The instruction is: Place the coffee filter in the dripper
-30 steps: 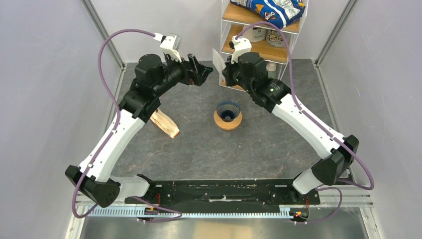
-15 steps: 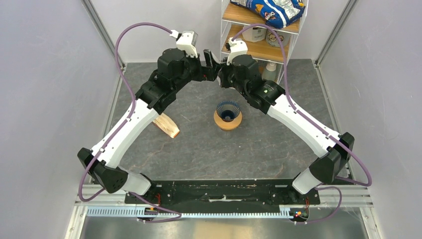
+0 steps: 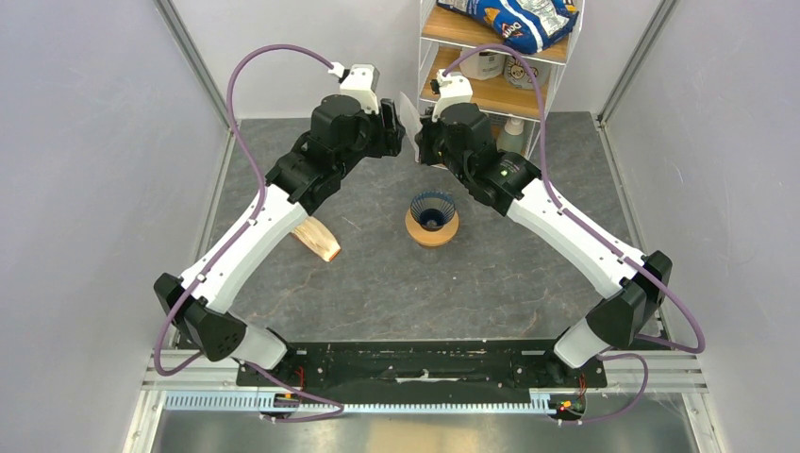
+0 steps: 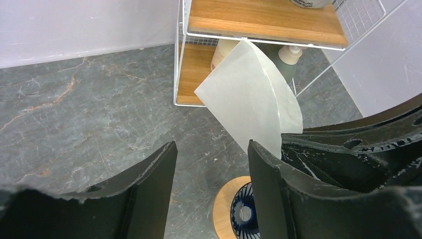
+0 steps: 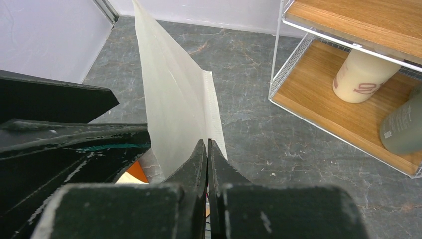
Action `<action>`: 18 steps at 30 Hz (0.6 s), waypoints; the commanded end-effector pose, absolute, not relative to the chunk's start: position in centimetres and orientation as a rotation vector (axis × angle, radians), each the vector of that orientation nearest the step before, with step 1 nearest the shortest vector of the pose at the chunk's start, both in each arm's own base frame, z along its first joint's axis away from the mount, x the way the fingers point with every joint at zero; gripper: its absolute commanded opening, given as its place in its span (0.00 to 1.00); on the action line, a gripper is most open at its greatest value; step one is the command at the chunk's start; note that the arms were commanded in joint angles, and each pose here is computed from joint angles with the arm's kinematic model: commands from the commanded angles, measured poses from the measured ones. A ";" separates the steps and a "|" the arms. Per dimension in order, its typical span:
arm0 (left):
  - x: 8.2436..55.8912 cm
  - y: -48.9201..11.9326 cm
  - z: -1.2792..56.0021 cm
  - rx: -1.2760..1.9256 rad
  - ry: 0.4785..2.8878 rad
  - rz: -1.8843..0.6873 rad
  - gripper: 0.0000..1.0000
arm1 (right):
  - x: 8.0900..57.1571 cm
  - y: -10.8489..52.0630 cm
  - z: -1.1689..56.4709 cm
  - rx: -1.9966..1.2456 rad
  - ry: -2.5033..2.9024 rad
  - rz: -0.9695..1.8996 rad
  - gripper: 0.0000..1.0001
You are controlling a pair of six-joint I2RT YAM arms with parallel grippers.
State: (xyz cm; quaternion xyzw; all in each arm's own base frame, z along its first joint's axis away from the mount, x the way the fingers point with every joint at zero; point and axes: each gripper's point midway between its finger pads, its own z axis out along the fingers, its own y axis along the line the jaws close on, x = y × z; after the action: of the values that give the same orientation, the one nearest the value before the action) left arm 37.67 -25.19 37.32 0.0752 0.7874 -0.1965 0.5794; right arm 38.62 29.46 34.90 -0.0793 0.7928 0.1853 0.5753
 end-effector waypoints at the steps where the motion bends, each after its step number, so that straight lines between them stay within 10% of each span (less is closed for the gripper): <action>1: 37.7 -25.1 39.4 0.167 1.787 -0.470 0.69 | 38.8 29.5 37.8 -0.150 1.778 0.464 0.00; 18: 37.4 -26.2 39.9 0.151 1.756 -0.551 0.72 | 39.0 29.7 37.1 -0.167 1.785 0.450 0.00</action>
State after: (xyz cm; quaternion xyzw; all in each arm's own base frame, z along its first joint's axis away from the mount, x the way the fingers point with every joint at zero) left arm 36.47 -26.43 38.38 0.0936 0.7639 -0.2480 0.5884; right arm 38.73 29.52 35.18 -0.0807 0.7888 0.1859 0.5802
